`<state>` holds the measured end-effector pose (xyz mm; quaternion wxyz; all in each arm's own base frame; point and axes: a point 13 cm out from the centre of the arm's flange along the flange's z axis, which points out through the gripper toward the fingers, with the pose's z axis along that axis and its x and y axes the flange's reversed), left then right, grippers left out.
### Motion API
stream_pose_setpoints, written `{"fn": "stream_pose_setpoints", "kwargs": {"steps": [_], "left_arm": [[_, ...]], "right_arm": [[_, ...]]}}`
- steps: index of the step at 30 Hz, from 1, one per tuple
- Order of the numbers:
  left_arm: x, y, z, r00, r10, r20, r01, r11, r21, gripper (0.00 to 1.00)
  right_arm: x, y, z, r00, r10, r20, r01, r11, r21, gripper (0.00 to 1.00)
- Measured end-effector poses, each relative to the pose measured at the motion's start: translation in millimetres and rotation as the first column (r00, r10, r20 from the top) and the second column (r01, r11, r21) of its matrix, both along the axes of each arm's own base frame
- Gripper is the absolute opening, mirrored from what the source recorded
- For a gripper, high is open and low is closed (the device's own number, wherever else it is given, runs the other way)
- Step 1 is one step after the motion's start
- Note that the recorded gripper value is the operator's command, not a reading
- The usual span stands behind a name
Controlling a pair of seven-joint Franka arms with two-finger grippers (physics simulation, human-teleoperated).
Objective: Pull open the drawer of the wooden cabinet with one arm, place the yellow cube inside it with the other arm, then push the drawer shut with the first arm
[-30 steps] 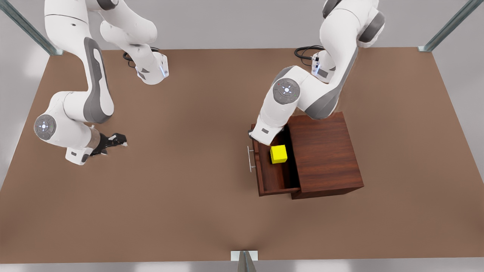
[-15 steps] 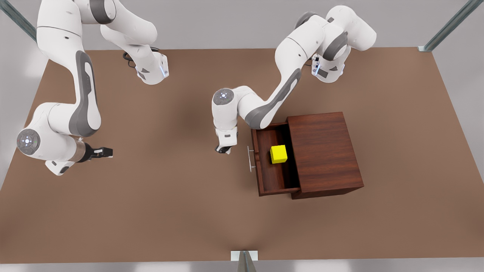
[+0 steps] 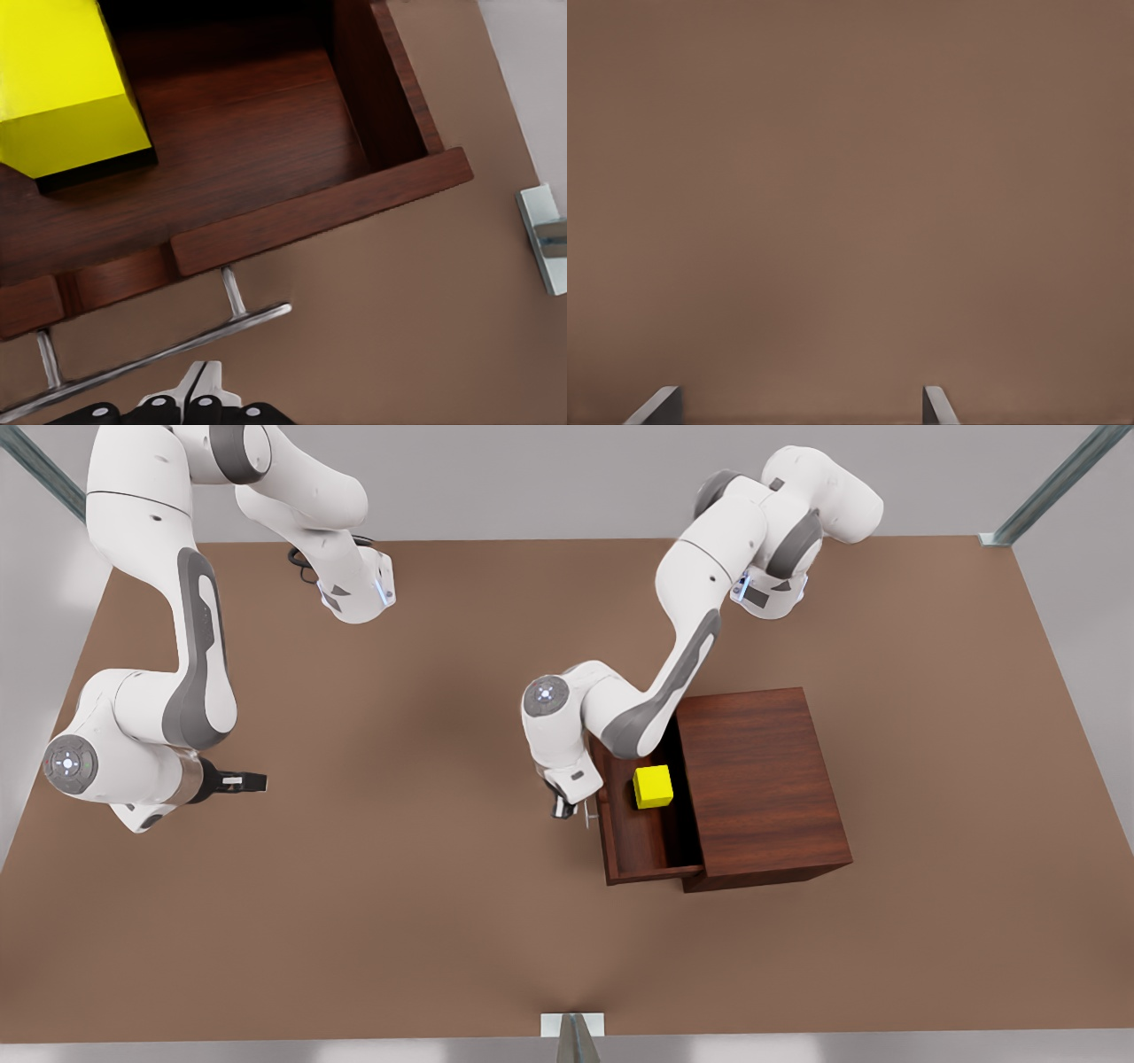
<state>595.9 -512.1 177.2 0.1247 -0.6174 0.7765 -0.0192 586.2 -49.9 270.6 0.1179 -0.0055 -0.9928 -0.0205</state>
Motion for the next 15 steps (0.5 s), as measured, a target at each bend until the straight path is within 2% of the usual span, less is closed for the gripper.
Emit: {"fn": "stream_pose_setpoints", "kwargs": {"steps": [15], "left_arm": [[3.2,88.2,3.1,0.977,0.128,-0.171,-0.109,0.987,0.115,0.0]], "right_arm": [[-0.8,0.0,-1.7,0.999,-0.047,-0.009,0.047,0.999,-0.01,1.0]]}}
